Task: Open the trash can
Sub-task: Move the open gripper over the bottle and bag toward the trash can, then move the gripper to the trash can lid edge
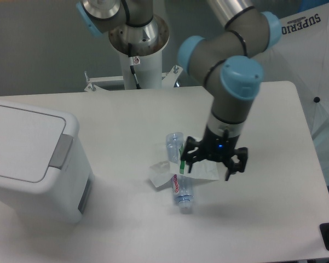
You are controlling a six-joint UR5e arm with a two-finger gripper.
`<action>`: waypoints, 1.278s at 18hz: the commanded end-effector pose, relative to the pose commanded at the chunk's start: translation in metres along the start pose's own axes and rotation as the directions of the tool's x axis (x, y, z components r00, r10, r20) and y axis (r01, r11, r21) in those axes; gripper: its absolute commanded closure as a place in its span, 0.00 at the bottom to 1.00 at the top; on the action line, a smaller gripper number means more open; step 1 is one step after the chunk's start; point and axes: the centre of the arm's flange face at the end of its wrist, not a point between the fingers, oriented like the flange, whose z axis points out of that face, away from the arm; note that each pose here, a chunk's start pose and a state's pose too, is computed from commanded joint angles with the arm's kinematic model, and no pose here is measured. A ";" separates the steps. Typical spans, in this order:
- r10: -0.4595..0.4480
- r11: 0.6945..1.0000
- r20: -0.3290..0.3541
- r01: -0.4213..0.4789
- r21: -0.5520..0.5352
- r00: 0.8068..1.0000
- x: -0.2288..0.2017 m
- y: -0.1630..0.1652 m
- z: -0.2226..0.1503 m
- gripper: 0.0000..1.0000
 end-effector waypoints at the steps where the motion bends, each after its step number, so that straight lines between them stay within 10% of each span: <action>1: -0.014 1.000 -0.006 0.014 0.007 1.000 0.013 -0.009 -0.005 0.00; 23: 0.073 0.995 -0.099 -0.065 0.076 0.992 0.180 -0.030 -0.081 0.00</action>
